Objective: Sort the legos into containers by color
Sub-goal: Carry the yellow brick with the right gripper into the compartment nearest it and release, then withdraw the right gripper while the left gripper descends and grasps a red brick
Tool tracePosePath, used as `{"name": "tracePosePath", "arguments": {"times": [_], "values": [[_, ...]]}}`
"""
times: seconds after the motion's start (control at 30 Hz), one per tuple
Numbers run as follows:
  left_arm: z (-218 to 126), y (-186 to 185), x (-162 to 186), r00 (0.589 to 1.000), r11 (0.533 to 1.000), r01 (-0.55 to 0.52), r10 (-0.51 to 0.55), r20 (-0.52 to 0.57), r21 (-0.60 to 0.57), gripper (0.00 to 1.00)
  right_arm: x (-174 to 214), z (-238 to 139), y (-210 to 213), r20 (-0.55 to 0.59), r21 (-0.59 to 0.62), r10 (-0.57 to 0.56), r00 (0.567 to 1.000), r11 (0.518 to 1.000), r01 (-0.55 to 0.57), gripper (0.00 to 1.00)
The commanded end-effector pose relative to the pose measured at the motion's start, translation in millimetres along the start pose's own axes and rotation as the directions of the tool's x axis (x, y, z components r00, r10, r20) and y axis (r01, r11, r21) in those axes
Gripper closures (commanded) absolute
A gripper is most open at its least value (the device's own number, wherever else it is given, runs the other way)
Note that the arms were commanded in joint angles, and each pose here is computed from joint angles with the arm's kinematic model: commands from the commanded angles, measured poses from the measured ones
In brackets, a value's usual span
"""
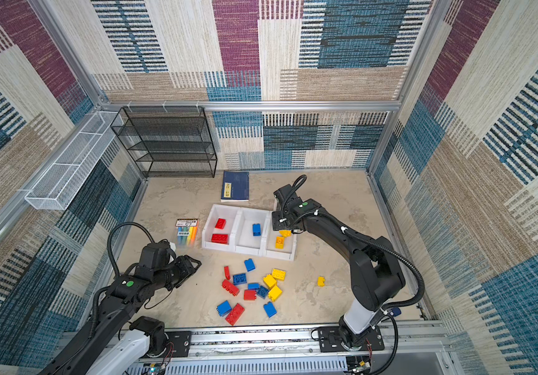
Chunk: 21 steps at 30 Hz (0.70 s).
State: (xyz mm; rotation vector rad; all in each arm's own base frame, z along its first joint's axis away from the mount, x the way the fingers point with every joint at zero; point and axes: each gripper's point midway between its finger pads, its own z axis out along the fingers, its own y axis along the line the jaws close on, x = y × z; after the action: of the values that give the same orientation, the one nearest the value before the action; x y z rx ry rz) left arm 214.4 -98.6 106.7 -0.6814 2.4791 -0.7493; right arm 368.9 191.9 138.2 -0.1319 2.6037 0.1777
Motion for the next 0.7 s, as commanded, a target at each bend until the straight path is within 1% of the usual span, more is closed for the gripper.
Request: {"name": "tracePosePath", "arguments": {"times": [0.0, 0.33, 0.5, 0.67], "values": [[0, 2, 1, 1.0, 1.0, 0.01, -0.01, -0.001, -0.009, 0.46, -6, -8, 2, 0.028, -0.014, 0.015, 0.999, 1.0, -0.015, 0.23], [2, 4, 7, 1.0, 1.0, 0.004, -0.004, -0.029, -0.003, 0.46, 1, -25, 3, 0.039, -0.055, 0.039, 0.998, 0.998, -0.037, 0.22], [5, 3, 8, 0.999, 1.0, 0.003, -0.003, -0.041, -0.009, 0.46, 15, -34, 2, 0.035, -0.091, 0.057, 0.998, 0.994, -0.054, 0.22], [16, -11, 13, 0.997, 0.999, -0.028, 0.03, -0.074, 0.018, 0.46, 27, -43, -1, 0.031, -0.108, 0.07, 0.997, 0.992, -0.067, 0.22]]}}
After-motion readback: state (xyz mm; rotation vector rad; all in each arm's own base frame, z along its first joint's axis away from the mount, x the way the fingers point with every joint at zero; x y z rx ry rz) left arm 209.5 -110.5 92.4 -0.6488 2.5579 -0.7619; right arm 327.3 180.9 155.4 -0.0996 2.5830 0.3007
